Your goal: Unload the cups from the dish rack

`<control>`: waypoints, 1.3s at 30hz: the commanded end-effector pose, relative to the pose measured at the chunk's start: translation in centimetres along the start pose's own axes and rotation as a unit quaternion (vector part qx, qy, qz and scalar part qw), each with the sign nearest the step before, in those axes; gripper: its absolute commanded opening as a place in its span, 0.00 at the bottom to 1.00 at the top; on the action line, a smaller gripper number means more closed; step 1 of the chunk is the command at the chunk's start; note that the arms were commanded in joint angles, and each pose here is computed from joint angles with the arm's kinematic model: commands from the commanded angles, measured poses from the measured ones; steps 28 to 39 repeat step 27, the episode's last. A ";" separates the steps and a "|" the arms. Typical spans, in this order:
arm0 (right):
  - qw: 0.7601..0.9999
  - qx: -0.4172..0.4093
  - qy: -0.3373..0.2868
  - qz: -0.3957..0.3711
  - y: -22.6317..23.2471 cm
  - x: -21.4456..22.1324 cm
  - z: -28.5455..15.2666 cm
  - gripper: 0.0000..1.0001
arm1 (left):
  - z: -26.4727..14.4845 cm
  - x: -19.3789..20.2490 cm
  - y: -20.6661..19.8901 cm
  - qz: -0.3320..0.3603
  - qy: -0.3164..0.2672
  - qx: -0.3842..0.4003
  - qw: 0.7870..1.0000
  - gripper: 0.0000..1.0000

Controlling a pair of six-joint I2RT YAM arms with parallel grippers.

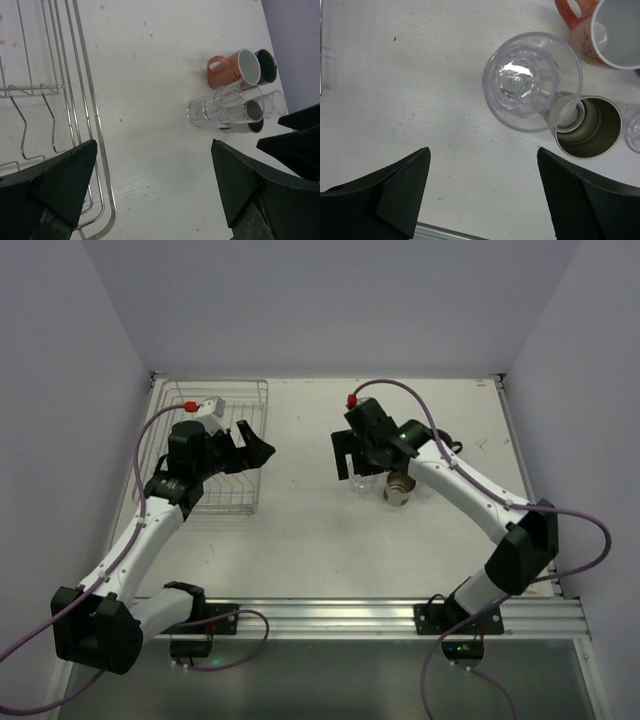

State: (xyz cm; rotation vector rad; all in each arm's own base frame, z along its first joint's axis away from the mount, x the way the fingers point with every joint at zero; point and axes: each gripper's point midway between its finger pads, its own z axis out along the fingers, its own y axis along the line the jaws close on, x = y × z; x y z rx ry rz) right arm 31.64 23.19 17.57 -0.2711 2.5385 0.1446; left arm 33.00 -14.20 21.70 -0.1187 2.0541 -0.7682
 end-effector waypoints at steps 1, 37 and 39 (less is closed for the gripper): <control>0.997 -0.003 -0.067 0.032 -1.0 -0.6 -3.6 0.90 | -0.7 0.7 0.1 0.039 -0.001 -0.018 0.999 1.00; 0.979 -0.102 -0.144 0.097 -3.6 11.5 -4.3 0.99 | 0.3 10.8 -4.8 0.070 0.076 0.005 0.995 1.00; 0.979 -0.102 -0.144 0.097 -3.6 11.5 -4.3 0.99 | 0.3 10.8 -4.8 0.070 0.076 0.005 0.995 1.00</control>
